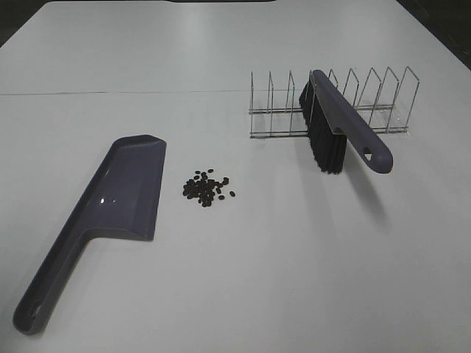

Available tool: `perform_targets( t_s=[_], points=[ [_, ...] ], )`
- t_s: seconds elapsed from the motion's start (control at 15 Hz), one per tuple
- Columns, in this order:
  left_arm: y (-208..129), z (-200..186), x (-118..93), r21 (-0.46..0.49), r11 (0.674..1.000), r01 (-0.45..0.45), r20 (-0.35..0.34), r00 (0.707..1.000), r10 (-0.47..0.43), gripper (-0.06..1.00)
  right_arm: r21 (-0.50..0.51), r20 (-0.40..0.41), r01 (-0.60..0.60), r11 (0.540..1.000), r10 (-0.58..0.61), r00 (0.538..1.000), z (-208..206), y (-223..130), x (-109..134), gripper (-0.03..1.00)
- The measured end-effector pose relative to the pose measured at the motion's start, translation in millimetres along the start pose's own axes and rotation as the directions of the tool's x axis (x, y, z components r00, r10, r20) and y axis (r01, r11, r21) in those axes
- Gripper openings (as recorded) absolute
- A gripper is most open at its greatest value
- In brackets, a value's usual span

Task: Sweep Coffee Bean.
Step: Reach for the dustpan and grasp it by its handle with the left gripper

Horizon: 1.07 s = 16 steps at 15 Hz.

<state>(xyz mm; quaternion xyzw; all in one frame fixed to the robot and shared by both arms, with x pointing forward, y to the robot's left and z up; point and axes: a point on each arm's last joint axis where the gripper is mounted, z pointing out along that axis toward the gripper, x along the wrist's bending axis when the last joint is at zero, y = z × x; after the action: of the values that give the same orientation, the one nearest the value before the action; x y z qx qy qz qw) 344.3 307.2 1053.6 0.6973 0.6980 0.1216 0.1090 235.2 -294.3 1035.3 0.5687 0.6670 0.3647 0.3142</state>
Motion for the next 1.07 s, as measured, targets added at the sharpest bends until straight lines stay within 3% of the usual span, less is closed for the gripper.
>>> perform_targets(
  t_s=[0.2, 0.6, 0.93, 1.07],
  points=[
    [34.1, 23.2, -12.4, 0.128, 0.990, -0.063, 0.027, 0.998, 0.060, 0.99, 0.000, 0.000, 0.000, 1.000, 0.000, 1.000, 0.0, 0.0, 0.0, 0.63],
    [93.4, 108.6, -77.4, 0.273, 0.949, -0.158, 0.073, 0.987, 0.143, 0.99, 0.000, 0.000, 0.000, 1.000, 0.000, 1.000, 0.0, 0.0, 0.0, 0.63],
    [117.1, 157.7, -89.9, 0.269, 0.957, -0.107, 0.061, 0.994, 0.094, 0.98, 0.000, 0.000, 0.000, 1.000, 0.000, 1.000, 0.0, 0.0, 0.0, 0.63],
    [121.1, 180.4, -93.7, 0.259, 0.963, -0.080, 0.056, 0.996, 0.068, 0.88, 0.000, 0.000, 0.000, 1.000, 0.000, 1.000, 0.0, 0.0, 0.0, 0.63]
  ],
)
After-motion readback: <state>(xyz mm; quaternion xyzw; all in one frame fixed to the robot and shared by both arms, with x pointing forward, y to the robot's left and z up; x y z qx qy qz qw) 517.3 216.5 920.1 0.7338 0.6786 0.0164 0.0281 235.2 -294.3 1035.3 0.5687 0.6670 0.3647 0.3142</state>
